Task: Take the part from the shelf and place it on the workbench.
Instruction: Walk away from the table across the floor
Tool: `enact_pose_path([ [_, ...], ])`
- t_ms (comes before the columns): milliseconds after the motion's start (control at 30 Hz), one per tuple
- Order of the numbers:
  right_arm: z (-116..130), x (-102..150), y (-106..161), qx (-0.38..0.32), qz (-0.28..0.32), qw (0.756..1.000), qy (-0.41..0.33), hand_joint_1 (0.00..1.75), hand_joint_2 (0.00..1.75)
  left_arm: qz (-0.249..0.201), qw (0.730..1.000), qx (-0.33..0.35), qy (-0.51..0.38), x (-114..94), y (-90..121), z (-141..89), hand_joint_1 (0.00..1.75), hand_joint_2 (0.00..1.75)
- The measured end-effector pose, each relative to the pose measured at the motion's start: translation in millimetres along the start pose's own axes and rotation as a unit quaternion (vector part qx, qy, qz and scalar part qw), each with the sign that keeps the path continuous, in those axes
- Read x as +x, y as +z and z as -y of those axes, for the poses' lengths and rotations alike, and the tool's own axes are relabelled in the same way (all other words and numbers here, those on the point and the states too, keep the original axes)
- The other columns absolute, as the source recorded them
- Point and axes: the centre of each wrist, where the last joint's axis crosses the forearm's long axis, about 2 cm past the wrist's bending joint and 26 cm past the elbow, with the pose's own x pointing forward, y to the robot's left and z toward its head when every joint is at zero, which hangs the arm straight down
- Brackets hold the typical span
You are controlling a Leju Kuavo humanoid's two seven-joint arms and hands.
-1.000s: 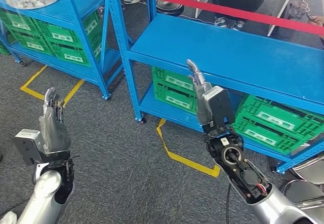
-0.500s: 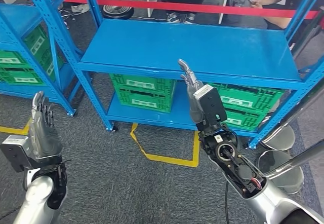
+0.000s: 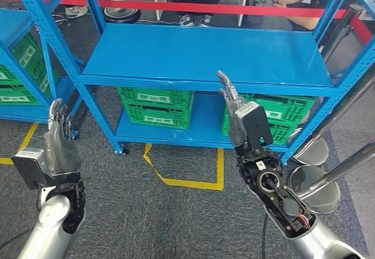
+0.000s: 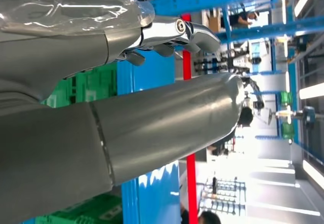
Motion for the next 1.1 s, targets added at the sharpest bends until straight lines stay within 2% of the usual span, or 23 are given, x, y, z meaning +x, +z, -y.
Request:
enact_pose_path([
  [1100,2.1,7.1,-2.4,-0.001,0.014,1.0,0.013,0.0,0.0,0.003,1.0,0.004,-0.008,4.4,-5.3,-3.1,0.0,0.0],
])
